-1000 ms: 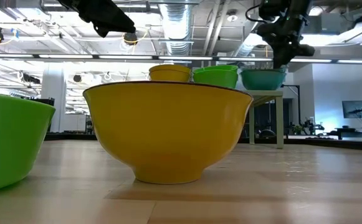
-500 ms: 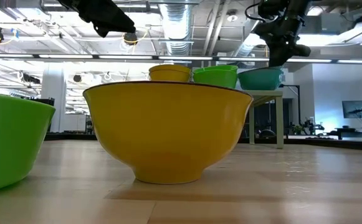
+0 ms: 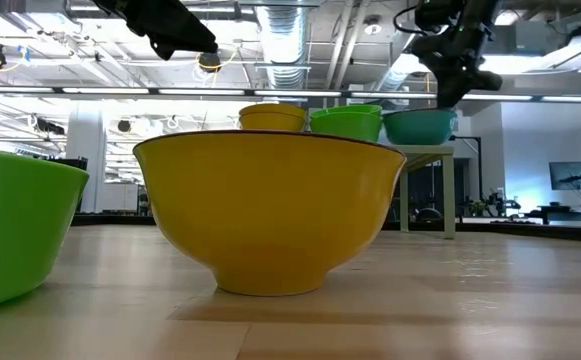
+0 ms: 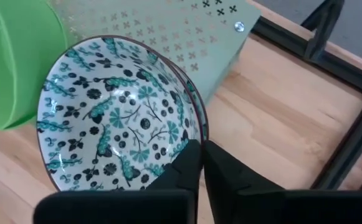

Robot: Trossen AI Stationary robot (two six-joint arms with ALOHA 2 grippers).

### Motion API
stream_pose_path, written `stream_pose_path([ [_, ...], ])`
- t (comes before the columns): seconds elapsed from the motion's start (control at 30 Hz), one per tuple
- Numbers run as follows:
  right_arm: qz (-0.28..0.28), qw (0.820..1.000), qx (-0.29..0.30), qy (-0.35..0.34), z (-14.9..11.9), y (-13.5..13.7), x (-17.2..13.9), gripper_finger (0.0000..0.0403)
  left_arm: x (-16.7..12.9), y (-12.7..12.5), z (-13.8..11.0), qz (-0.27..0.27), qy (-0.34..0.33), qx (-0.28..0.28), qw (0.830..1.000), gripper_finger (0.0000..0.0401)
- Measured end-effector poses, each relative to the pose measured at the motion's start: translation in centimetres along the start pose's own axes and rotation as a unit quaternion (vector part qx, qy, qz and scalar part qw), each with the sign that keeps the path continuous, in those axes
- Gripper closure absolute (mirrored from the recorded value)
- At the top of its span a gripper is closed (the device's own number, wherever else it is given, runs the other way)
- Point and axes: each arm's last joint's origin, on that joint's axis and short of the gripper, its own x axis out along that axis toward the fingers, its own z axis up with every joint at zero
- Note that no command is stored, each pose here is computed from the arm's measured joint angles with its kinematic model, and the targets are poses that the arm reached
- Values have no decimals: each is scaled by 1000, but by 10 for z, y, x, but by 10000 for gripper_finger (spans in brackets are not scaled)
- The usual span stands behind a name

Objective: Pick & Place Mini bowls
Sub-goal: Stack the right light blue bowl on the light blue bowl on the shelf

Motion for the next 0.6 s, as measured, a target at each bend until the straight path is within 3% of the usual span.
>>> stream_pose_path([
  [0.17, 7, 1000, -1, 3, 0, 0, 0, 379, 0, 0, 0, 0, 0, 0, 1000, 304],
  [0.43, 11, 1000, -4, 1, 0, 2, 0, 395, 0, 0, 0, 0, 0, 0, 1000, 304],
  [0.6, 17, 1000, -5, -22, 4, 3, 0, 378, 0, 0, 0, 0, 0, 0, 1000, 304],
])
